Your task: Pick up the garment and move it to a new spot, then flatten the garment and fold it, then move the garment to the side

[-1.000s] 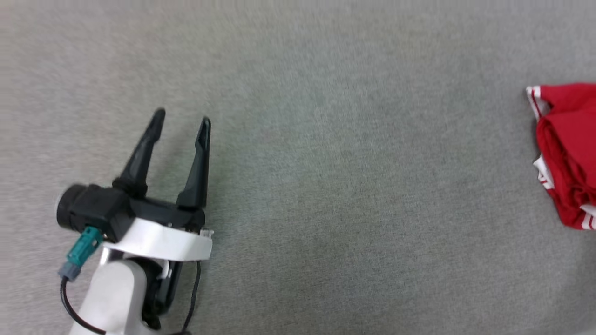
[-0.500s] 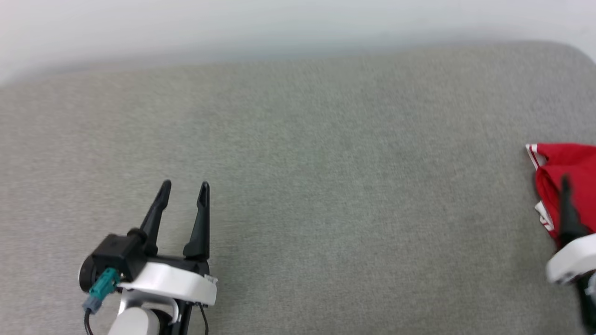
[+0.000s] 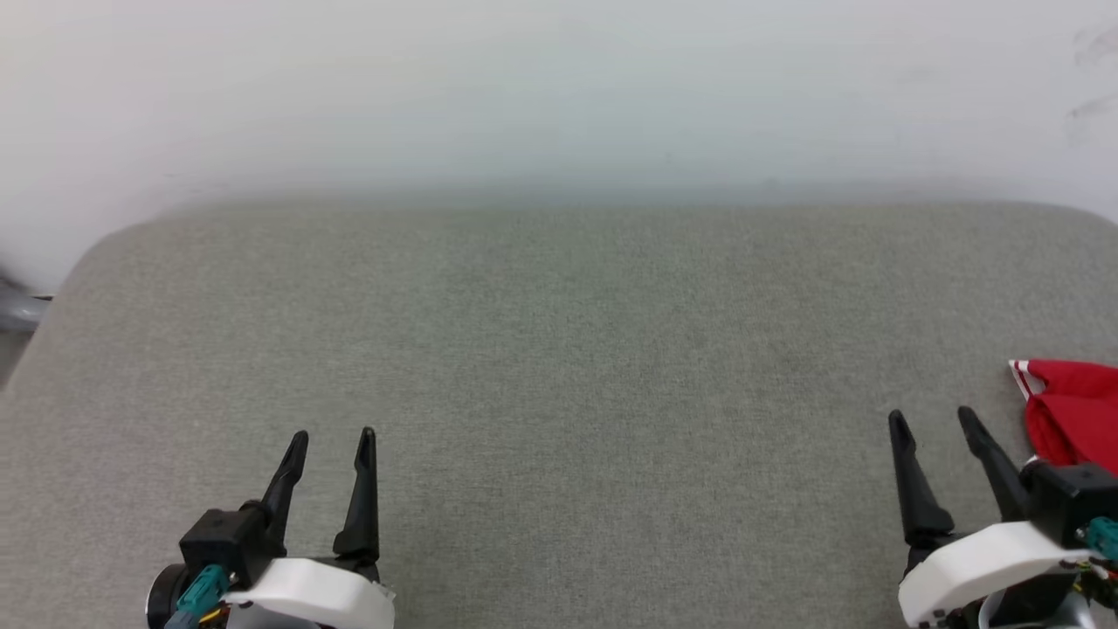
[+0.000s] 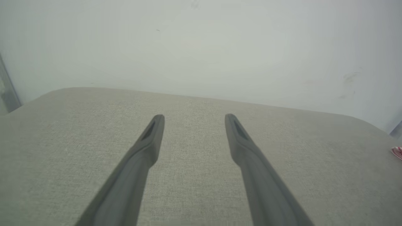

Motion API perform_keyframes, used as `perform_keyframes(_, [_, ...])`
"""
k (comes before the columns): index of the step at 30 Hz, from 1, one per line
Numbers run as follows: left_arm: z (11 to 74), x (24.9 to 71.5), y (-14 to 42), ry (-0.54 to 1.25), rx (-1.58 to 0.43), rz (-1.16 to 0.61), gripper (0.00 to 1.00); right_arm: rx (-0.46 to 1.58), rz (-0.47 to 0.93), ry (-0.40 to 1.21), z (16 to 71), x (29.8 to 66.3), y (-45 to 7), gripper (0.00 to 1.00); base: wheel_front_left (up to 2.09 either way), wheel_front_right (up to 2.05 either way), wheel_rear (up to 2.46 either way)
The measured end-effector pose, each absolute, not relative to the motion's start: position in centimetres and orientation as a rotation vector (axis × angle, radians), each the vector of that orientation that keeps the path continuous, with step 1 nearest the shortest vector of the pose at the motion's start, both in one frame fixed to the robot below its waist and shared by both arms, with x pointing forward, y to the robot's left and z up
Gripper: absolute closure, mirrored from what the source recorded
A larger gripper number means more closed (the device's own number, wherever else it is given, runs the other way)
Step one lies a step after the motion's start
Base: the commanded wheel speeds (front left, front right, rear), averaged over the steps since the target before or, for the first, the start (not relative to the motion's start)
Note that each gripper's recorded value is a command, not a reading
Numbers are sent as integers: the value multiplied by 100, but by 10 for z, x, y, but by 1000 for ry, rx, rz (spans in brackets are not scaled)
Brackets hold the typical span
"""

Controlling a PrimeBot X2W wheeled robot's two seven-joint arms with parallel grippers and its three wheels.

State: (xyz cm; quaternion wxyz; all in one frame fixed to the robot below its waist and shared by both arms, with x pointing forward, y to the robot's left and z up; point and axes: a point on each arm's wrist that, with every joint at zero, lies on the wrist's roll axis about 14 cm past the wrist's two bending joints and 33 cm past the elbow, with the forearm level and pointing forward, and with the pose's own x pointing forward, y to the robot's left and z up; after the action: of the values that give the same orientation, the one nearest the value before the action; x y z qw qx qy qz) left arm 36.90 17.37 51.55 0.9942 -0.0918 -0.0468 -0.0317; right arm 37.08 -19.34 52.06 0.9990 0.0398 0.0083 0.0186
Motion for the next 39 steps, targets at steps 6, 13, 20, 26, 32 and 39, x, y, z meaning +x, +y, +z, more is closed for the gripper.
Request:
perform_keyframes(6, [519,353,191,-110,-158,-27,0,76,72,-27,539,356,-182,0,0,0,0])
perform_keyframes(13, [518,346,193,-107,-141,-27,0,68,65,-36,547,338,-185,0,0,0,0])
perform_keyframes(20, [520,347,189,-111,-124,-45,0,77,52,-48,553,330,-190,0,0,0,0])
perform_keyframes(26, [521,347,188,-115,-116,-49,0,86,52,-42,551,328,-190,0,0,0,0])
perform_keyframes(32, [521,347,188,-114,-109,-51,0,95,59,-41,550,329,-188,0,0,0,0])
perform_keyframes(39, [519,348,186,-108,-114,-55,0,98,62,-37,549,330,-187,0,0,0,0])
